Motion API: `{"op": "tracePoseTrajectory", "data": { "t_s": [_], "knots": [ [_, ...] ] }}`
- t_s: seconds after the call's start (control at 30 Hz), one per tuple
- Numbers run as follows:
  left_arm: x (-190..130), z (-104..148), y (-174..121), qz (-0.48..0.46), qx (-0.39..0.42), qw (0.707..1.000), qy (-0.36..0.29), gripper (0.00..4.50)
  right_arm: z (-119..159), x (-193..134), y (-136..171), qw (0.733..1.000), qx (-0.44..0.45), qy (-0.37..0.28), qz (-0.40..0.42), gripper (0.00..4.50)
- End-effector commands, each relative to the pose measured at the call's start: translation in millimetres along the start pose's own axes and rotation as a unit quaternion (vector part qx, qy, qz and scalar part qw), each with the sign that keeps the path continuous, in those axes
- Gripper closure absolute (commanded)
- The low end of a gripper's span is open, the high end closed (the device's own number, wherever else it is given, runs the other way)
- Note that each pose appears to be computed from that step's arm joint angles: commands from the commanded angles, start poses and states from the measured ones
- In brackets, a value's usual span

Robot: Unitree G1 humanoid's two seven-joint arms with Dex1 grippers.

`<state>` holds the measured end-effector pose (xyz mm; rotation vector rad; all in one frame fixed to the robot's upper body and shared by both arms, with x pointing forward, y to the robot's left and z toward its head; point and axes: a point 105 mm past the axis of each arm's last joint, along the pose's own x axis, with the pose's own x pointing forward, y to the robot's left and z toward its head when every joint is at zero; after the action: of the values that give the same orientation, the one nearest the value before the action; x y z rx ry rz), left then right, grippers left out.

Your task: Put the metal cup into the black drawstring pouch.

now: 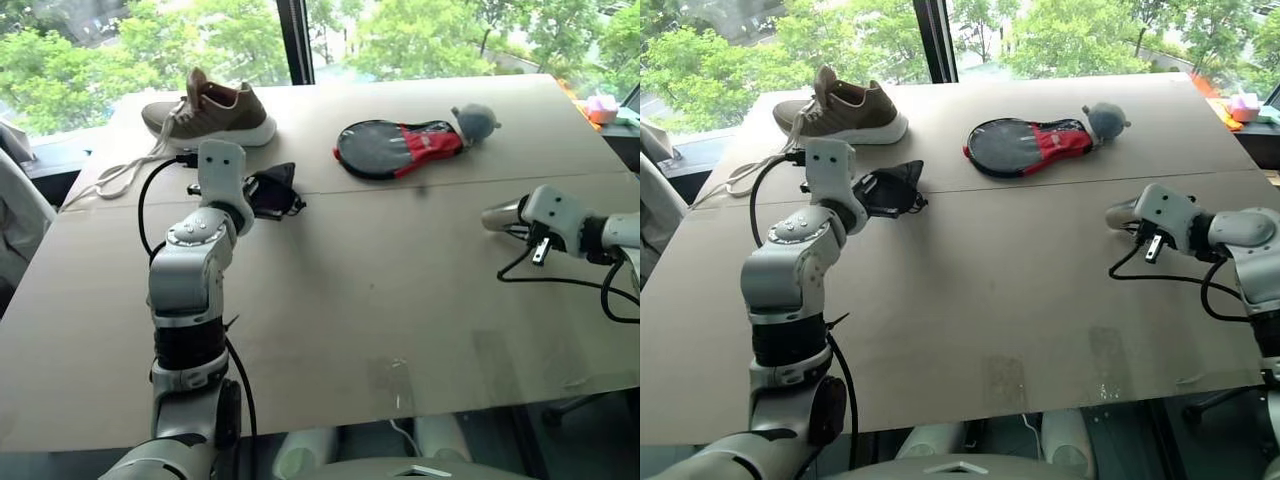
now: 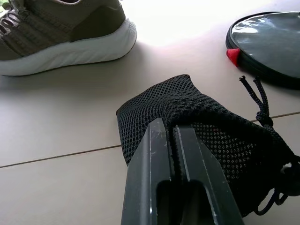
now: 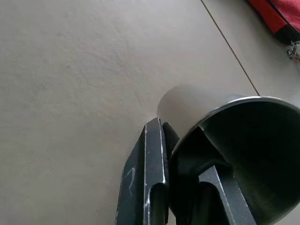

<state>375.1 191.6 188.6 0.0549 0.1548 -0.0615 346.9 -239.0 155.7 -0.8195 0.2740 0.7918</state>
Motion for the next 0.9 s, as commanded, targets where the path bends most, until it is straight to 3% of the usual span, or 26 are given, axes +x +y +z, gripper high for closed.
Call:
{"op": "tracePoseTrajectory", "data": {
  "t_s": [0.03, 0.23, 0.33, 0.5, 0.73, 0.9],
  "knots": [
    [-2, 12, -5, -0.008, -0.040, 0.999, -0.010, 4.50, 37, -10, -17, 0.997, -0.029, -0.054, -0.041, 4.47],
    [7, 20, -58, -0.101, -0.108, 0.989, 0.020, 4.50, 160, 9, 7, 0.958, -0.034, -0.285, -0.025, 4.47],
    [7, 25, -75, -0.136, -0.111, 0.984, 0.025, 4.50, 198, 16, 29, 0.934, -0.030, -0.357, -0.003, 4.47],
    [5, 41, -91, -0.184, -0.140, 0.973, 0.021, 4.50, 202, 38, 48, 0.931, -0.071, -0.357, 0.003, 4.47],
    [3, 53, -102, -0.225, -0.213, 0.950, 0.041, 4.50, 213, 41, 71, 0.918, -0.094, -0.385, 0.036, 4.47],
    [-2, 62, -113, -0.263, -0.243, 0.932, 0.049, 4.50, 210, 52, 66, 0.925, -0.104, -0.367, 0.008, 4.47]
  ]
}}
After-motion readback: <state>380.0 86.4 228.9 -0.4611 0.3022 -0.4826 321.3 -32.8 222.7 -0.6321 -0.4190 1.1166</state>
